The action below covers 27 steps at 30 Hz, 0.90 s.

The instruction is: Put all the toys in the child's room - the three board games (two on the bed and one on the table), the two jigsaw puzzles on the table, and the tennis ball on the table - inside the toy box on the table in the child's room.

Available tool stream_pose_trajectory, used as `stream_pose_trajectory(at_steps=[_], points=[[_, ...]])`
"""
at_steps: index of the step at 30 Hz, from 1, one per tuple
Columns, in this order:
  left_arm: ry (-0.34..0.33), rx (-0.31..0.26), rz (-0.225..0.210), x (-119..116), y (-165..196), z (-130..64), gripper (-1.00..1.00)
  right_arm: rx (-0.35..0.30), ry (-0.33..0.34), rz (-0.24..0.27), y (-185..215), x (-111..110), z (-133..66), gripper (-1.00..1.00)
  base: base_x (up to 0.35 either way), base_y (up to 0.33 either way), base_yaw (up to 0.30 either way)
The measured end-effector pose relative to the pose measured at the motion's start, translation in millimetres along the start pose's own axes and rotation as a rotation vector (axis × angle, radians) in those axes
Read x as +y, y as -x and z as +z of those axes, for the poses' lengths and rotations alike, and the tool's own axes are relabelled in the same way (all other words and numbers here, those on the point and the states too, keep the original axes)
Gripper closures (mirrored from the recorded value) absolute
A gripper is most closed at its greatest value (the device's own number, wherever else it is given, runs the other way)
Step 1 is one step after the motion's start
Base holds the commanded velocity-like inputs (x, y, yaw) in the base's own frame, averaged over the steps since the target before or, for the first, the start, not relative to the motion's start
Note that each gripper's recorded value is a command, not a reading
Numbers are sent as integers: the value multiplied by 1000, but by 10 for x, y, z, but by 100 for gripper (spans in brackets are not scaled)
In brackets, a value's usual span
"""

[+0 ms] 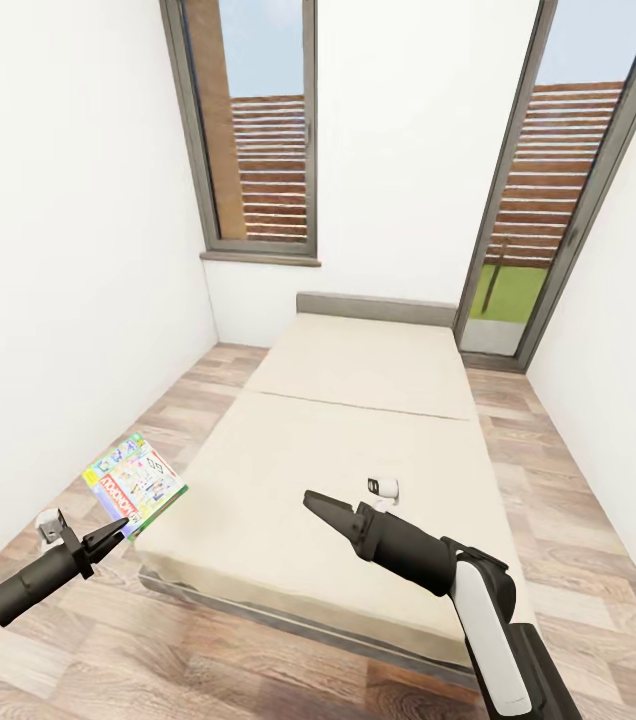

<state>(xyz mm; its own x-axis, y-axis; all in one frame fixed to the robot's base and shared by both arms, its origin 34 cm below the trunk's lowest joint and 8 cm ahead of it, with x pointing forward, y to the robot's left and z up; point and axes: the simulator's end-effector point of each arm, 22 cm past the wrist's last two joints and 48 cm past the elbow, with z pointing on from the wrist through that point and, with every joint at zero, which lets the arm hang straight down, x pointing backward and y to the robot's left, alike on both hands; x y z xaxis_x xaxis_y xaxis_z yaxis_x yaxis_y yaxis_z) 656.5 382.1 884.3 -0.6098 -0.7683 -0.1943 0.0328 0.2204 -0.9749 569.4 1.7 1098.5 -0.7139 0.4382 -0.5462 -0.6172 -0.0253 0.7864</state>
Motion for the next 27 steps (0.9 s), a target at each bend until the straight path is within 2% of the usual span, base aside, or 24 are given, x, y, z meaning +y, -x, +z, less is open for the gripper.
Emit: stream_pose_trajectory(at_steps=[27], points=[[-26, -7, 21, -437, 63, -82, 100, 0, 16, -32, 148, 400, 84, -100, 0, 0, 116]])
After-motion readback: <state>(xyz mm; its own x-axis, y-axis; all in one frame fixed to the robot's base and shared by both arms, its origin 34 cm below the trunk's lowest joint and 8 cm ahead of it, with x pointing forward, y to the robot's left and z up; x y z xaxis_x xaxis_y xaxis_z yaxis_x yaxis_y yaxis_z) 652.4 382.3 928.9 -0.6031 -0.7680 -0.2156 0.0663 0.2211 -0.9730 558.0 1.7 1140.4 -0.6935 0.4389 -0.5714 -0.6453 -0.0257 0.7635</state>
